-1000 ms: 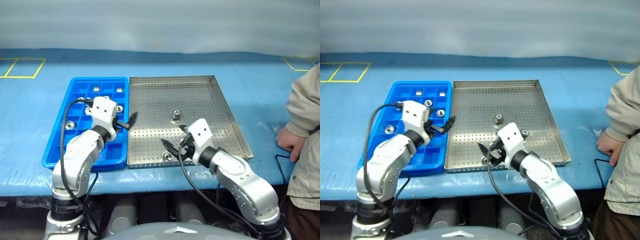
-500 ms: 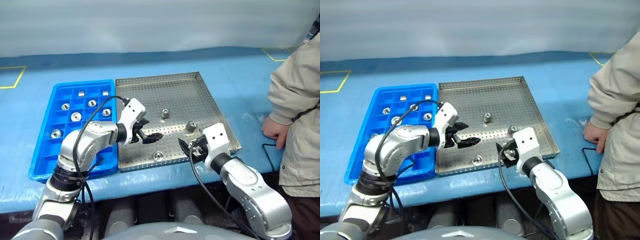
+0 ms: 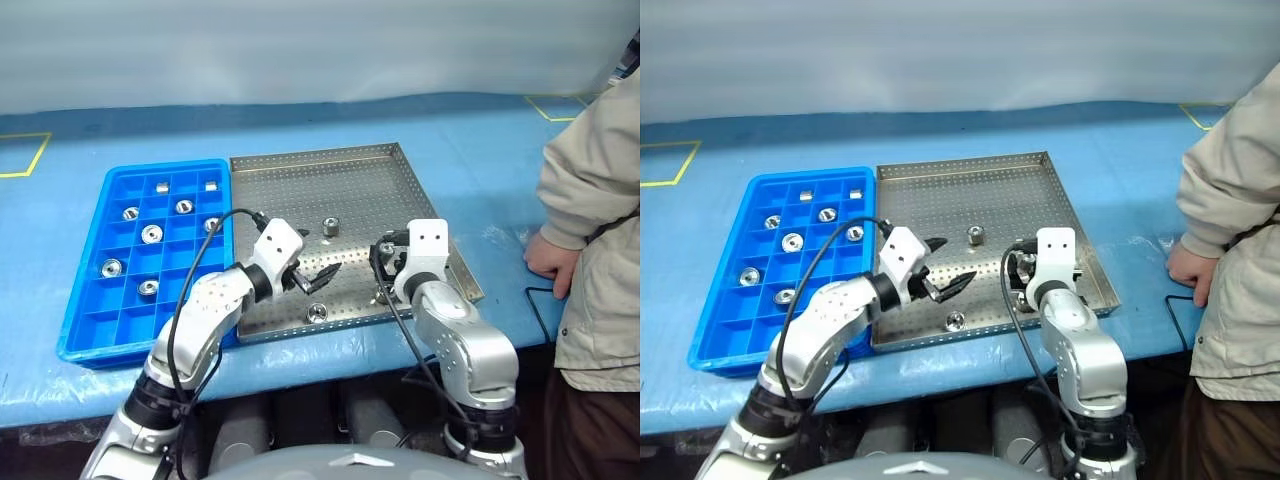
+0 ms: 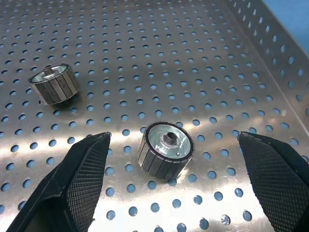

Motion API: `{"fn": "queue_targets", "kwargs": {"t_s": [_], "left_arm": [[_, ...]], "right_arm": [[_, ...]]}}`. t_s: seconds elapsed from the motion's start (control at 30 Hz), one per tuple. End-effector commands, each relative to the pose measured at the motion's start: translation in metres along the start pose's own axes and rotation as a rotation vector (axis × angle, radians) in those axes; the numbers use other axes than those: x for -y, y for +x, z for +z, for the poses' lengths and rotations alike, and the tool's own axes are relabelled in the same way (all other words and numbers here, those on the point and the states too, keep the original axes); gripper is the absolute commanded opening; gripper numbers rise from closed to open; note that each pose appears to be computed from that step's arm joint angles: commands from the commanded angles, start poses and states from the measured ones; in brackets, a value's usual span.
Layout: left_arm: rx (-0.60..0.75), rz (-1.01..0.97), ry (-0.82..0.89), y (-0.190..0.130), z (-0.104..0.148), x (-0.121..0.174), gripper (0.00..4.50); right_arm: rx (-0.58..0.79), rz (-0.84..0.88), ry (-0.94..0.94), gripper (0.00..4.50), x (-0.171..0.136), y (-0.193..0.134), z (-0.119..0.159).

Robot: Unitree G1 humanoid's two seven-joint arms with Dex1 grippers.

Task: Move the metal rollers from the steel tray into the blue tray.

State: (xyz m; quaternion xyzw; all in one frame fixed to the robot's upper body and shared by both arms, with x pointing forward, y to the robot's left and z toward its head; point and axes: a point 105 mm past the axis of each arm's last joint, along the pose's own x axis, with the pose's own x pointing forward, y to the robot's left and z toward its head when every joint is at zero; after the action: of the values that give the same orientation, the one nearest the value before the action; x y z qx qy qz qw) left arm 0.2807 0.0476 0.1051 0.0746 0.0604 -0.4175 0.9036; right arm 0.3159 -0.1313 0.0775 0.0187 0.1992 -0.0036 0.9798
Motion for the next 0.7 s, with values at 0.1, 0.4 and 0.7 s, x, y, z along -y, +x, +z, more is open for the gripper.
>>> {"fn": "queue_targets", "kwargs": {"t_s": [0.1, 0.4, 0.7], "left_arm": [[0.074, -0.021, 0.031, -0.009, 0.015, 0.011, 4.48], [0.061, 0.001, 0.056, -0.011, 0.013, 0.006, 4.50], [0.165, 0.241, 0.023, -0.018, 0.031, -0.028, 4.50]], "right_arm": [[-0.010, -0.042, 0.027, 4.50, 0.004, 0.014, 0.004], [-0.073, -0.057, 0.032, 2.57, 0.006, 0.017, -0.005], [0.079, 0.068, -0.083, 1.83, -0.023, 0.009, 0.039]]}}
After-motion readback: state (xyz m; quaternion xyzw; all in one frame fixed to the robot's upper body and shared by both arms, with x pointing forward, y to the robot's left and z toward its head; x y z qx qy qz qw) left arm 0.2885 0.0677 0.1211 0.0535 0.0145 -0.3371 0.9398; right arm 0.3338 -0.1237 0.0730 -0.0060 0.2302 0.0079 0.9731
